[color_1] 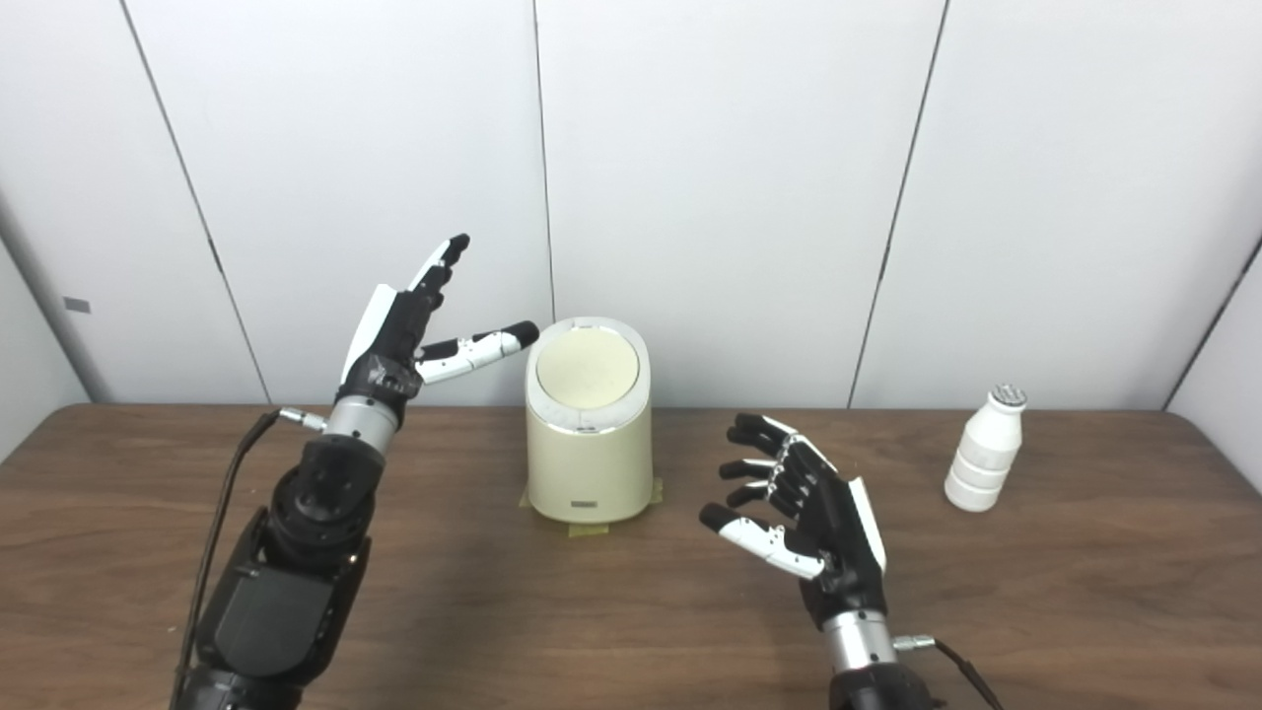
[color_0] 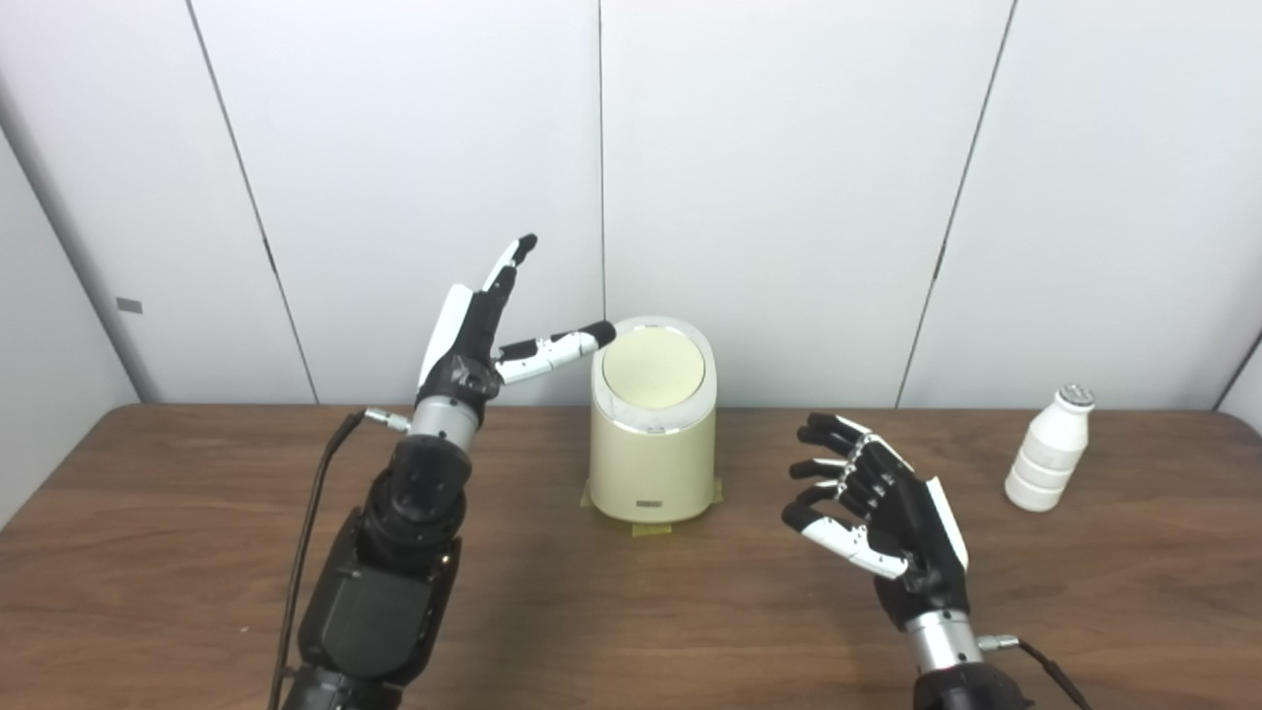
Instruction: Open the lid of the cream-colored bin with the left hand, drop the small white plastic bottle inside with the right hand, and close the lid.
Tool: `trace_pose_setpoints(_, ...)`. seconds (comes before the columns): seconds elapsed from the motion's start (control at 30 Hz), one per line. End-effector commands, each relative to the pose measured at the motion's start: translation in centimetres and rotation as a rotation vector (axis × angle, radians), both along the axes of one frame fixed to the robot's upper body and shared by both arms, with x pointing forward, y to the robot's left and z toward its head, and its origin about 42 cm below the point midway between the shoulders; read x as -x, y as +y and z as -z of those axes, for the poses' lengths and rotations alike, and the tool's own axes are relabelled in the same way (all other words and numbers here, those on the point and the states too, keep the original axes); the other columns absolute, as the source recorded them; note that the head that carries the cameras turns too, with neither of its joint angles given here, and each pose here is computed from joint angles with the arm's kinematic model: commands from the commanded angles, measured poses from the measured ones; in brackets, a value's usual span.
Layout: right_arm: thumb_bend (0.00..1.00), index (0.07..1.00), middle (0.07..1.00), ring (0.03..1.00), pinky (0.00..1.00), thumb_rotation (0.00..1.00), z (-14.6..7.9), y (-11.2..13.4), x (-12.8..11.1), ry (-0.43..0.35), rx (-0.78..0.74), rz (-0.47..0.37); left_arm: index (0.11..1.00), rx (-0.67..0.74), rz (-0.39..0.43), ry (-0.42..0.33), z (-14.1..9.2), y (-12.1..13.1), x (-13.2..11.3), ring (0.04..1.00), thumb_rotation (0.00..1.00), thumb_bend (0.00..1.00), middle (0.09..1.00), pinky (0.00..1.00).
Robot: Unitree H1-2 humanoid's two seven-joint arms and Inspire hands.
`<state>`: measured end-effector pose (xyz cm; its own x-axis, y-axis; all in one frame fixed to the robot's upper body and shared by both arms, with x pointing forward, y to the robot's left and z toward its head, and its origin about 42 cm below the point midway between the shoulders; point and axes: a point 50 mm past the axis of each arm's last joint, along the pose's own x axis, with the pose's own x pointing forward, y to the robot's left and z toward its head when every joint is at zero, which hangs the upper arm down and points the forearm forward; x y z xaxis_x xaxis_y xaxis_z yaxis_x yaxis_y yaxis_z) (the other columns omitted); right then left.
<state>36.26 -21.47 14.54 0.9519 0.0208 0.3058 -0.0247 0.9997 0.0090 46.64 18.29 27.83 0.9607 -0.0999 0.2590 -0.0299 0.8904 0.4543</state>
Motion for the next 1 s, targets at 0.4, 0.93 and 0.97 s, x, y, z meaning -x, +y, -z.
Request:
trace_pose_setpoints(0.4,0.74,0.728,0.745,0.615,0.47,0.26,-2.7,0.7,-0.9,-0.111,-0.01,-0.011,1.0,-0.237,-0.02,-0.069,-1.5,-1.7,-2.0,1.0,0.25,0.99,1.0,1.0)
trace_pose_setpoints(0.93,0.71,0.731,0.743,0.615,0.46,0.26,-3.0,1.2,-0.5,-0.12,0.007,0.001,1.0,-0.357,-0.069,-0.07,-1.3,-2.7,-3.0,1.0,0.23,0.94,1.0,0.94)
trace_pose_setpoints(0.97,0.71,0.733,0.742,0.614,0.46,0.26,-3.0,1.2,-0.5,-0.121,0.008,0.003,1.0,-0.36,-0.073,-0.068,-1.3,-2.7,-3.1,1.0,0.24,0.94,1.0,0.93)
